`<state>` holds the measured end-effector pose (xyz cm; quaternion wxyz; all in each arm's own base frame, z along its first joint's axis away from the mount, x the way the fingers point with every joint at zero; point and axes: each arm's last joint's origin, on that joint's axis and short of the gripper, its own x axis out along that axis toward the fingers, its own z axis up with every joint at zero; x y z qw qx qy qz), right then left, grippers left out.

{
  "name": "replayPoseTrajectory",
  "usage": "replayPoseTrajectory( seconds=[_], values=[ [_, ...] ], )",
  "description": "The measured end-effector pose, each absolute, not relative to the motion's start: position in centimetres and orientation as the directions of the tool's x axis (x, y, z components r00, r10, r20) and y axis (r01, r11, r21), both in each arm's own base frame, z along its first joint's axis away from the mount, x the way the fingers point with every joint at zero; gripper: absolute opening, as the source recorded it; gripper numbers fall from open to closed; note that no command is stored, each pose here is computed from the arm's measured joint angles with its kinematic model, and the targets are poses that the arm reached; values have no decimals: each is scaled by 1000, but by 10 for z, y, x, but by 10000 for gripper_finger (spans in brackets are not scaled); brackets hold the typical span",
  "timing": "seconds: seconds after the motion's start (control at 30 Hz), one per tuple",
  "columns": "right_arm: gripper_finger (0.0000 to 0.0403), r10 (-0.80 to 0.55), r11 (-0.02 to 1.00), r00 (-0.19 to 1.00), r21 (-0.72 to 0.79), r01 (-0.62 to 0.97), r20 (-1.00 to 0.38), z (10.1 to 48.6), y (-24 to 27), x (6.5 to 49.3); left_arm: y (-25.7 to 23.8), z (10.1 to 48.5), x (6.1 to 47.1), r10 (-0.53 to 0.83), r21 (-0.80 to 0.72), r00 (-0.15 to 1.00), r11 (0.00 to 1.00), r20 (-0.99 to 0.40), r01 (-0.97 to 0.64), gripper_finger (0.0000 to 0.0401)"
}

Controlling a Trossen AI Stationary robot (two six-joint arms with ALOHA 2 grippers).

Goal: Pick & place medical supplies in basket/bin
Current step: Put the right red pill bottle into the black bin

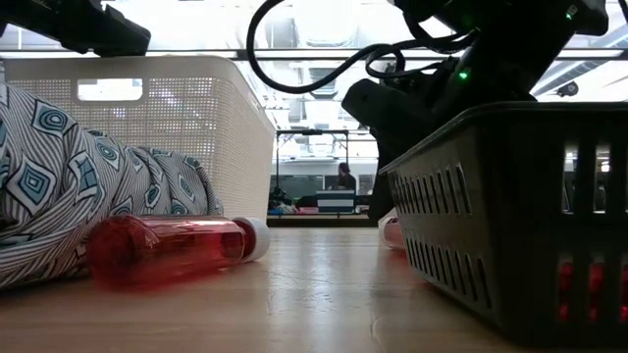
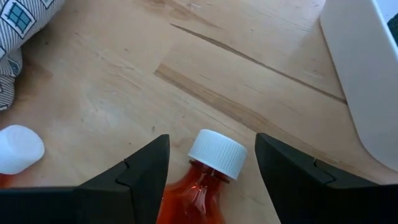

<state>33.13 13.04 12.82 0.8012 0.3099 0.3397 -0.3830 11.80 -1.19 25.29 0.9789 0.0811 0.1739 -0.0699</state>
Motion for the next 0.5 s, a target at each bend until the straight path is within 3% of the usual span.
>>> replayPoseTrajectory(
  seconds=[0.5],
  values=[
    [226,-388,514,464,231,826,-796,125,129,329,-12,253,118,-109,134,930,977,-352,165,6]
  ],
)
